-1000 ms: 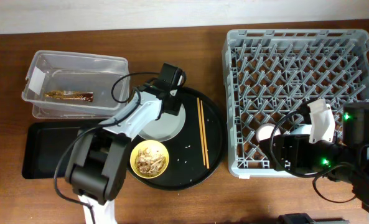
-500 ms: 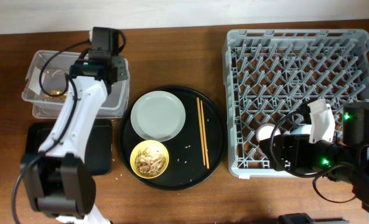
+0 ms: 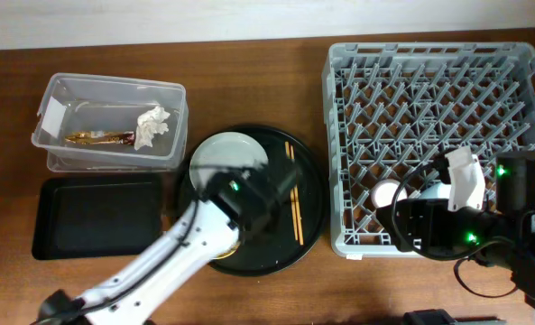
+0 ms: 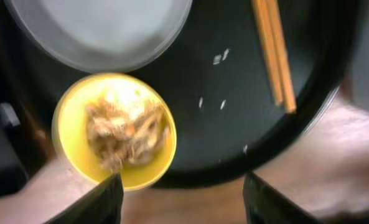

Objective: Sort waste into correct bins and load items into the dishwasher rack
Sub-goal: 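Pick the white tissue off the plate and drop it in the container, then tip the yellow bowl with the left gripper, dumping scraps onto black tray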

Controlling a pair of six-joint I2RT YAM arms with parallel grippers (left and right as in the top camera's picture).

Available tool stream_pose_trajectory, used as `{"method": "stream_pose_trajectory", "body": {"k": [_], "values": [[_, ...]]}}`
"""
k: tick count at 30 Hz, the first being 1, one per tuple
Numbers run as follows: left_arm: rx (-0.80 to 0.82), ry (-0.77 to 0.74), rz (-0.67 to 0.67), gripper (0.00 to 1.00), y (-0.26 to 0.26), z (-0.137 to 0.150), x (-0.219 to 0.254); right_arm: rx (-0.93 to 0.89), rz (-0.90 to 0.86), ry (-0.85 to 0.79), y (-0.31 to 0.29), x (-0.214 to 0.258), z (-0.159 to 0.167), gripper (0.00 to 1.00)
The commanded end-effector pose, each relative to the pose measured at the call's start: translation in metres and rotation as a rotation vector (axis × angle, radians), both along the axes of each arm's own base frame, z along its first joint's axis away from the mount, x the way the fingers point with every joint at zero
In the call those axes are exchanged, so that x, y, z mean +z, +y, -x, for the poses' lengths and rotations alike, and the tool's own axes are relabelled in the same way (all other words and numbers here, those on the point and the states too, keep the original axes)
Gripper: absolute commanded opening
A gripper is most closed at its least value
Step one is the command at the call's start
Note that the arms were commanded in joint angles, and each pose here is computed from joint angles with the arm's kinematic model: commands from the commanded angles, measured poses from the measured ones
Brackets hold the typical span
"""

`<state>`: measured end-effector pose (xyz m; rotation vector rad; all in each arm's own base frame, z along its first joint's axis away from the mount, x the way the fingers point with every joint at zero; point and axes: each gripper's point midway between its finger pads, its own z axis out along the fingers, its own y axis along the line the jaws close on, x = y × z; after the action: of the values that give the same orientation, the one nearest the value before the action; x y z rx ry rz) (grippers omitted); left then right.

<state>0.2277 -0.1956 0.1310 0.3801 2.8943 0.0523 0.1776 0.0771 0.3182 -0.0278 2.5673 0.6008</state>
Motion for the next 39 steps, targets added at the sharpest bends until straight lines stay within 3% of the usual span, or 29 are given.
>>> {"method": "stream_pose_trajectory", "body": {"k": [1, 4, 8, 9, 12, 16, 19, 22, 28, 33, 35, 39], "values": [[0.051, 0.080, 0.011, 0.54, 0.009, 0.024, -0.064, 0.016, 0.004, -0.003, 0.001, -0.001, 0.002, 0.89], [0.048, 0.084, 0.038, 0.41, 0.012, 0.032, -0.100, 0.016, 0.004, -0.002, 0.001, -0.001, 0.002, 0.89], [0.025, 0.064, 0.043, 0.05, 0.013, 0.031, -0.109, 0.016, 0.003, 0.000, 0.001, -0.001, 0.002, 0.89], [0.024, 0.048, 0.030, 0.00, 0.015, 0.028, -0.108, 0.016, 0.003, 0.002, 0.001, -0.001, 0.003, 0.89], [-0.007, 0.041, 0.024, 0.00, 0.014, 0.026, -0.101, 0.016, 0.004, 0.005, 0.001, -0.002, 0.003, 0.89], [-0.046, -0.056, 0.092, 0.00, 0.016, -0.001, -0.012, 0.016, 0.004, 0.007, 0.001, -0.002, 0.003, 0.89], [0.001, -0.111, 0.161, 0.00, 0.058, -0.032, 0.027, 0.016, 0.004, 0.006, 0.001, -0.002, 0.003, 0.89], [0.108, -0.111, 0.240, 0.00, 0.117, -0.058, 0.030, 0.016, 0.004, 0.006, 0.001, -0.002, 0.003, 0.89], [0.289, -0.207, 0.753, 0.00, 0.205, -0.094, 0.045, 0.016, 0.004, 0.006, 0.001, -0.002, 0.003, 0.89], [0.238, -0.279, 1.267, 0.00, 0.216, -0.095, 0.055, 0.016, 0.004, 0.009, 0.001, -0.002, 0.004, 0.89], [0.272, -0.380, 1.401, 0.00, 0.229, -0.088, 0.054, 0.015, 0.003, 0.010, 0.001, -0.002, 0.004, 0.89], [0.388, -0.458, 1.441, 0.00, 0.256, -0.073, 0.041, 0.015, 0.003, 0.010, 0.001, -0.002, 0.004, 0.89]]}}
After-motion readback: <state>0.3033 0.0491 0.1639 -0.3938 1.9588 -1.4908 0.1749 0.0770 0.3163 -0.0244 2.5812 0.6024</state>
